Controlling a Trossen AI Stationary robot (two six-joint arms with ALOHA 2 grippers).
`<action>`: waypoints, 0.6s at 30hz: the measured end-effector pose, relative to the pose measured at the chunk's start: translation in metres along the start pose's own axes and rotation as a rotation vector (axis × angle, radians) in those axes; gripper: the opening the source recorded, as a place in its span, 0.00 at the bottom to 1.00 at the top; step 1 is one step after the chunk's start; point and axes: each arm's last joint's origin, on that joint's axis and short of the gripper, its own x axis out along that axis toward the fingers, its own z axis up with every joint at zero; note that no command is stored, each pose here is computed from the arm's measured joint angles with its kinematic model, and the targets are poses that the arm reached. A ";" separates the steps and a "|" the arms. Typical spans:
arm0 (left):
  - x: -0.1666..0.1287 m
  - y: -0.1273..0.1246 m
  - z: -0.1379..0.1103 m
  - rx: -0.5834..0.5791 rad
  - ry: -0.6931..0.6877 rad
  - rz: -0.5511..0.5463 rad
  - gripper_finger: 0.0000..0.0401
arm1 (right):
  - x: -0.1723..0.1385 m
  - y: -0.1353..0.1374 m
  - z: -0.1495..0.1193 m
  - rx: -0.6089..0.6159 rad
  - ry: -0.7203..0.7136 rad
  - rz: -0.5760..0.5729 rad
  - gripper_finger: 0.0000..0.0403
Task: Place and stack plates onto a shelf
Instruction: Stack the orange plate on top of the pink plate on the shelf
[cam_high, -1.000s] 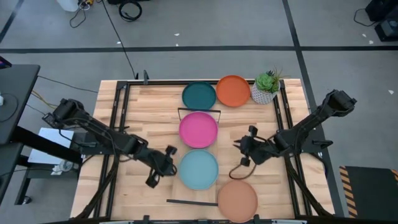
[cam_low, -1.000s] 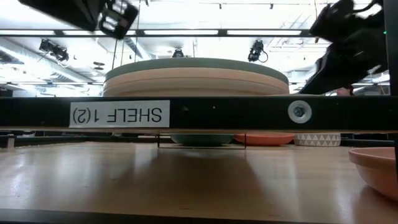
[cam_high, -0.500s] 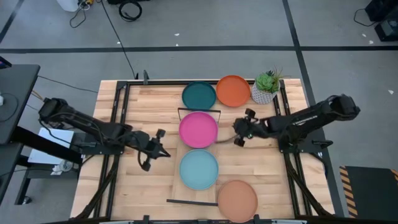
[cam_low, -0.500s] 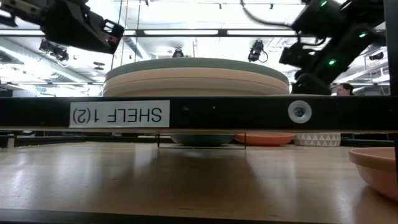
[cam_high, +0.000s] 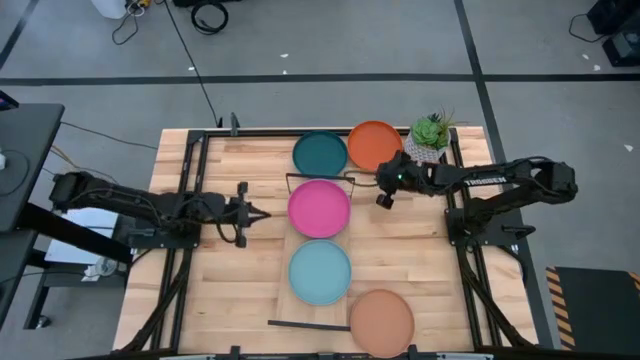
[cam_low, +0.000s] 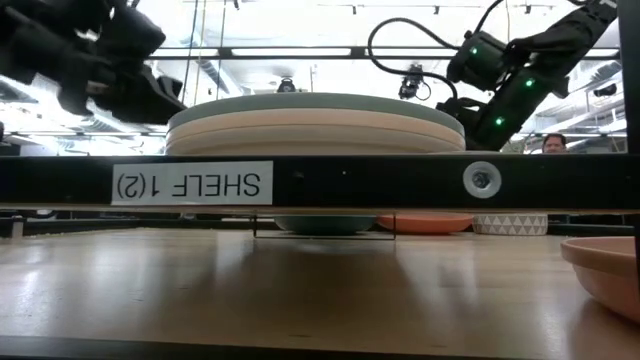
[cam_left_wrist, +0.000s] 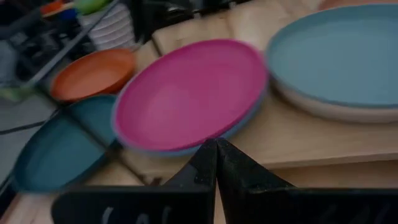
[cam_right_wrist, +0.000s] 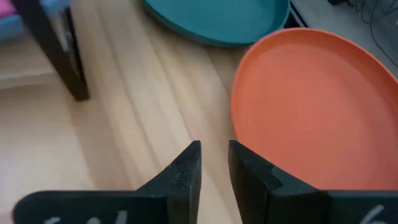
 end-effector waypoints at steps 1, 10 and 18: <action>-0.001 0.003 -0.003 -0.007 0.000 0.018 0.03 | 0.001 -0.003 0.000 -0.001 0.002 0.000 0.22; -0.003 0.013 -0.010 -0.056 -0.044 0.093 0.03 | 0.007 -0.031 -0.001 0.014 -0.025 -0.008 0.37; -0.003 0.013 -0.008 -0.077 -0.061 0.095 0.03 | 0.033 -0.040 -0.015 0.010 0.100 0.002 0.43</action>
